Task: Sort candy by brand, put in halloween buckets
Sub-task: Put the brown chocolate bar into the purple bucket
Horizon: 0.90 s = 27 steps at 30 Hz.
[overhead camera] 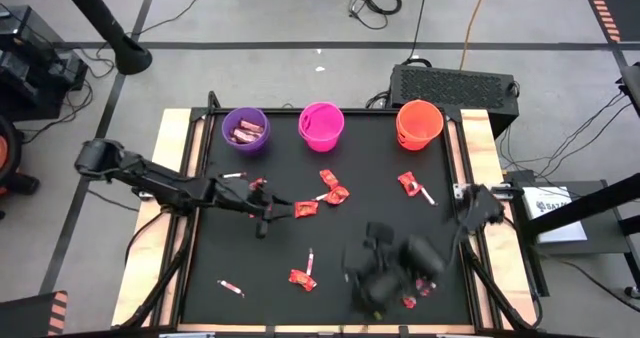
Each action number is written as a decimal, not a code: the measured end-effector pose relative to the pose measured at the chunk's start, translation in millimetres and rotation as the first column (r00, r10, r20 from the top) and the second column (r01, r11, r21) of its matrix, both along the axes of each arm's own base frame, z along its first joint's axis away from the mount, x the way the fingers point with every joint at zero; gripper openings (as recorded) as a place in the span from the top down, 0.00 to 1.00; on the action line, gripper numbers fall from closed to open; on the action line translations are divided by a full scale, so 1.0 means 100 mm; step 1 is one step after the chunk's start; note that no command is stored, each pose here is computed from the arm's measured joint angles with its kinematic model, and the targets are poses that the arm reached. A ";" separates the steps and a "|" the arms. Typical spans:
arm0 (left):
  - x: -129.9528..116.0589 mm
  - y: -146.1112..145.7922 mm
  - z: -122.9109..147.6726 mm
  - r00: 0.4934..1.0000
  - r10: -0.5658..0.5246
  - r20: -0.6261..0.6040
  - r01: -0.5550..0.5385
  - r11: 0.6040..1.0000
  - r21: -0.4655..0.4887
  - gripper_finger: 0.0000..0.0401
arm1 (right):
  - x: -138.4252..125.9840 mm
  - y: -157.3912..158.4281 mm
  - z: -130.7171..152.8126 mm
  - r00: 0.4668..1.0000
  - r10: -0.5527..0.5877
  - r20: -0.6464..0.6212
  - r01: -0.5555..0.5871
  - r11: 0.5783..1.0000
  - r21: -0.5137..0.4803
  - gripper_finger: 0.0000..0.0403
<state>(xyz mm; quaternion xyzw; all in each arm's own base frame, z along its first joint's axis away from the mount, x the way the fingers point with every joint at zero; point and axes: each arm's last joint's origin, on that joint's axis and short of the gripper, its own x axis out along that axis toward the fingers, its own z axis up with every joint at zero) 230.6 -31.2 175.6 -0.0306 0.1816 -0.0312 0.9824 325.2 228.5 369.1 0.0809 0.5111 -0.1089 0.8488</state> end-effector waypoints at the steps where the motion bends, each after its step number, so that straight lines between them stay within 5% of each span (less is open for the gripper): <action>1: 0.06 -0.02 0.00 1.000 -0.010 -0.006 0.010 1.000 0.012 0.65 | -0.02 0.12 -0.08 1.000 0.001 -0.001 -0.001 1.000 -0.023 0.68; 8: 0.36 -0.08 -0.04 0.994 -0.044 -0.101 0.050 0.997 0.055 0.65 | -0.16 0.83 -0.73 0.997 0.009 -0.080 -0.017 0.995 -0.095 0.68; 13: 0.40 -0.09 -0.07 0.986 -0.060 -0.156 0.069 0.996 0.054 0.65 | -0.21 1.08 -1.10 0.988 -0.083 -0.130 0.071 0.993 -0.097 0.68; 27: 0.33 -0.22 -0.14 0.963 -0.088 -0.254 0.095 0.995 0.014 0.65 | -0.27 1.19 -1.22 0.978 -0.169 -0.121 0.161 0.984 -0.079 0.68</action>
